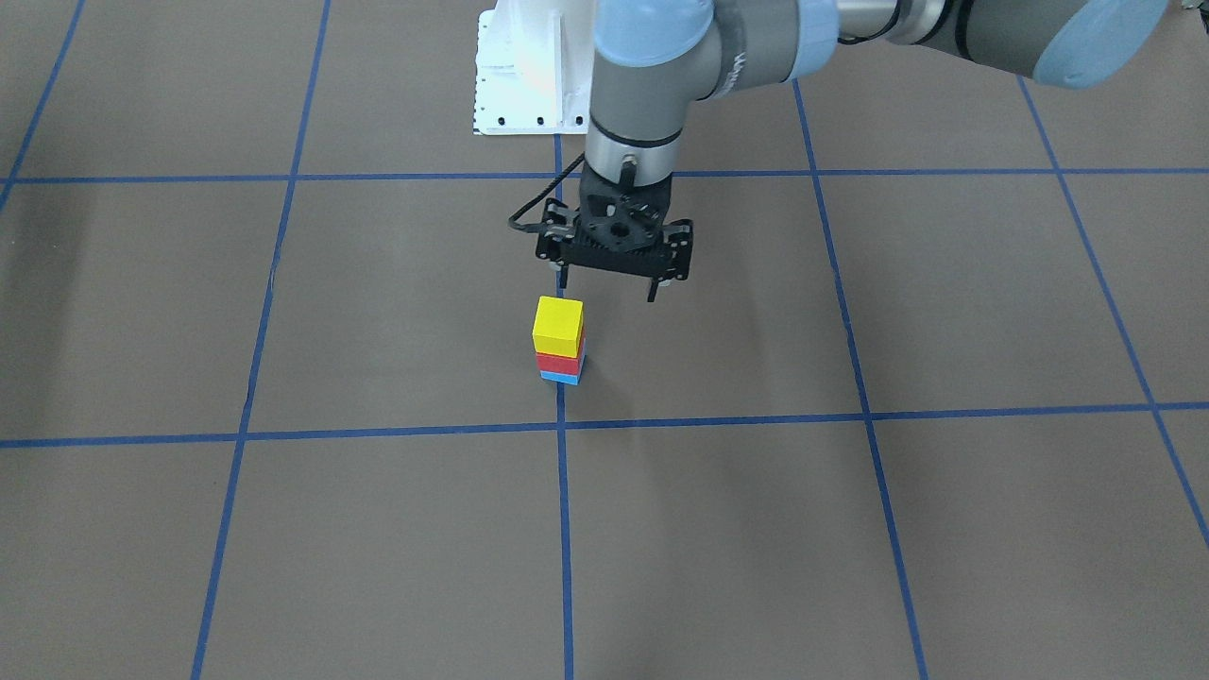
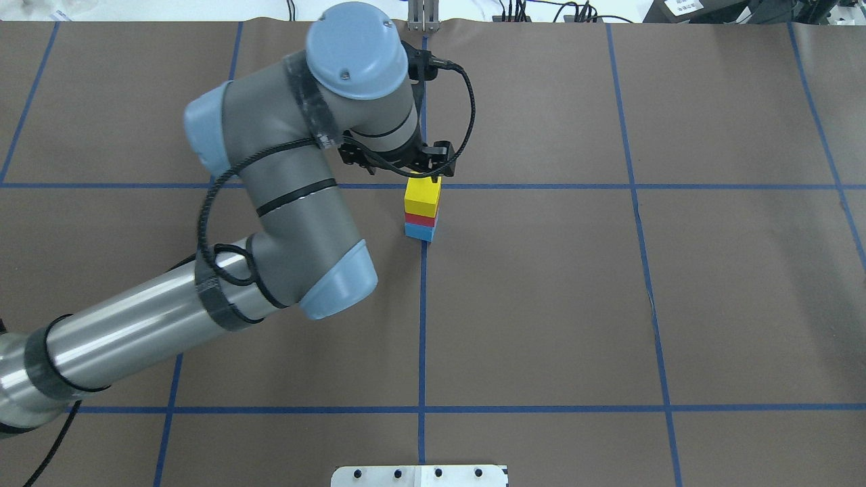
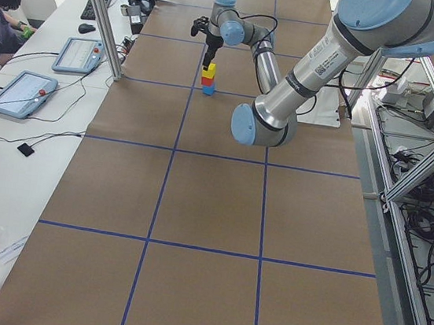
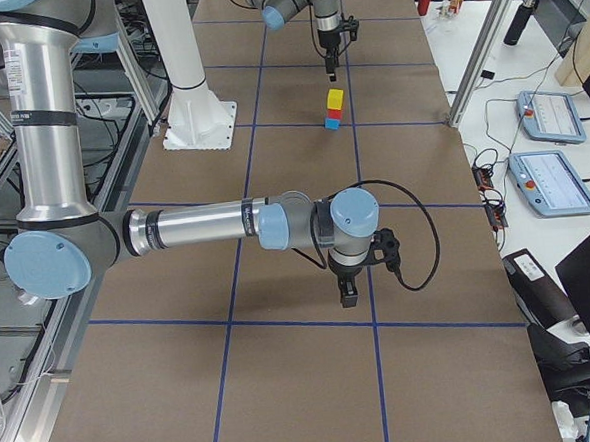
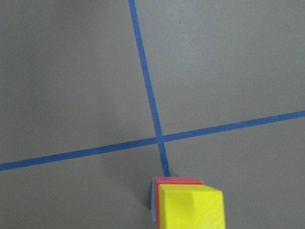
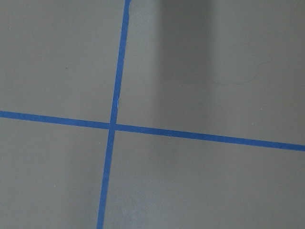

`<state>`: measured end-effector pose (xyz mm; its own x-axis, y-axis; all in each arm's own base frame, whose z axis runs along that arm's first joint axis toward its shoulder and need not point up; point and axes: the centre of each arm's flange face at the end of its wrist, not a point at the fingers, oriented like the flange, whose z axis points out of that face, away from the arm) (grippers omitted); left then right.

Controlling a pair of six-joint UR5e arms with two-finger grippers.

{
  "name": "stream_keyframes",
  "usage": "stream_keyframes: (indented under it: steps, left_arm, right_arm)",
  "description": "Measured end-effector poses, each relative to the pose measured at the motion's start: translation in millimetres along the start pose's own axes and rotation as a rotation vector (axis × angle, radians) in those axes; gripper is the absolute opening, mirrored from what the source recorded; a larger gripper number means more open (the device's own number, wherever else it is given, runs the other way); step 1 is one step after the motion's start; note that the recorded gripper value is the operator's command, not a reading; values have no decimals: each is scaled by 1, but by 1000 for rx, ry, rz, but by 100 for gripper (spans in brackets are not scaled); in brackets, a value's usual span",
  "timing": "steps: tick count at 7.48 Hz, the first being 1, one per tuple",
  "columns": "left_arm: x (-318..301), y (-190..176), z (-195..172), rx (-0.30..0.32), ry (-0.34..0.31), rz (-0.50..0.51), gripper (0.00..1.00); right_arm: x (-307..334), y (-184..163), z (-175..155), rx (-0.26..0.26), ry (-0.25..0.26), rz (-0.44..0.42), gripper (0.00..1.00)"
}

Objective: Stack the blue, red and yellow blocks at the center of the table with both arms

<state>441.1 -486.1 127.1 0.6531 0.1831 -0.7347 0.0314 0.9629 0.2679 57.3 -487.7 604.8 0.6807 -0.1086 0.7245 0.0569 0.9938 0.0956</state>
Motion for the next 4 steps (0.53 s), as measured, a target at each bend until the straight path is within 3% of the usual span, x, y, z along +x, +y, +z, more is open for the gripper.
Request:
stream_keyframes:
  steps: [2, 4]
  left_arm:
    - [-155, 33, -18, -18, -95, 50, 100]
    - [-350, 32, -34, -119, -184, 101, 100]
  right_arm:
    - [3, 2, -4, 9, 7, 3, 100]
    - [3, 3, -10, 19, 10, 10, 100]
